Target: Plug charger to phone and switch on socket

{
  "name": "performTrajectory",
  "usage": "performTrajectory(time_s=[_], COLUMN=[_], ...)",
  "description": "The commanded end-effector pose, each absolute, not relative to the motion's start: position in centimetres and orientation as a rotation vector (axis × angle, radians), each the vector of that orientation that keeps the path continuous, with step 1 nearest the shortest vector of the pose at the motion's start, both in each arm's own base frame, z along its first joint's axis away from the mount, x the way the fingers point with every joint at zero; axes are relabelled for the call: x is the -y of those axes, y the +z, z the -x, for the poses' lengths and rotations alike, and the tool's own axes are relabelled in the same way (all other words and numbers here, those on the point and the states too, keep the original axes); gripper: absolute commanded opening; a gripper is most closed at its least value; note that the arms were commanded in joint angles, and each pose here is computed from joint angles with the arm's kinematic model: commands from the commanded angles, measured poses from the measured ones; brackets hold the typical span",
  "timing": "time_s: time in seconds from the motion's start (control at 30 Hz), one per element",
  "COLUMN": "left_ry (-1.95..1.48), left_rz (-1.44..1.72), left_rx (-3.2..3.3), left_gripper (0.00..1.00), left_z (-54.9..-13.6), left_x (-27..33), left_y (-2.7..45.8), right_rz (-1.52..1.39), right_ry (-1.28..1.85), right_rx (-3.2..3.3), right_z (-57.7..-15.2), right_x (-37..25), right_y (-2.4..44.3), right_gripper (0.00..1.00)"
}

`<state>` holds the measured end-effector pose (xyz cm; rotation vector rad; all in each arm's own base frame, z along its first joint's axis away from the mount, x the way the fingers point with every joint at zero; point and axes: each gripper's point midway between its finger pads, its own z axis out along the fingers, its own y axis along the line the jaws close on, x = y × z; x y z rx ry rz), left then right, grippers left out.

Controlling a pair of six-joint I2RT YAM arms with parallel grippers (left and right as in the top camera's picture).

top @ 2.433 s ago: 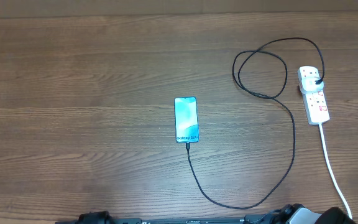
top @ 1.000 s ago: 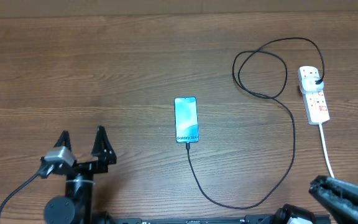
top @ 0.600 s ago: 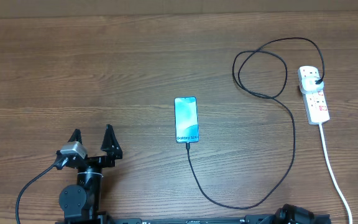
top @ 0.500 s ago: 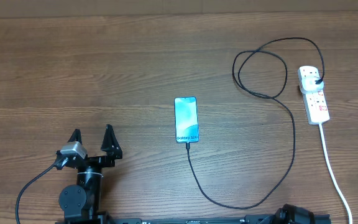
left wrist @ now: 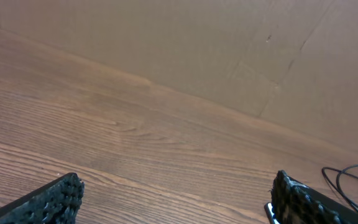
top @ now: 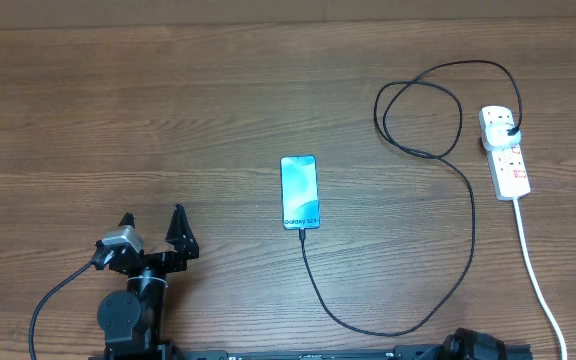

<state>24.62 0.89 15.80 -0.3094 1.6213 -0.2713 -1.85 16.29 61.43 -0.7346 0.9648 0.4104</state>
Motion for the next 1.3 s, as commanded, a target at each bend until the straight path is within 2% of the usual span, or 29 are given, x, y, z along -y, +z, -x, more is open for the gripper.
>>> performTrajectory(time_s=[0.0, 0.2, 0.57, 1.27], left_ry=[-0.250, -0.218, -0.079, -0.136], left_rz=[0.295, 0.227, 0.029, 0.096], left_rx=[-1.629, -1.637, -1.647, -1.644], left_gripper=[1.00, 1.00, 0.99, 0.99], left_z=[-24.6, -24.6, -24.6, -24.6], left_x=[-1.0, -0.6, -0.2, -0.2], left_y=[15.5, 15.6, 15.7, 15.7], right_rz=[0.665, 0.532, 0.548, 0.554], right_ry=[0.372, 0.302, 0.300, 0.295], right_rx=[-0.925, -0.863, -0.812, -0.798], right_z=[2.8, 3.7, 5.3, 5.9], right_x=[-15.6, -14.1, -14.2, -14.4], right_y=[61.5, 60.7, 60.0, 59.9], right_gripper=[0.06, 0.06, 0.06, 0.06])
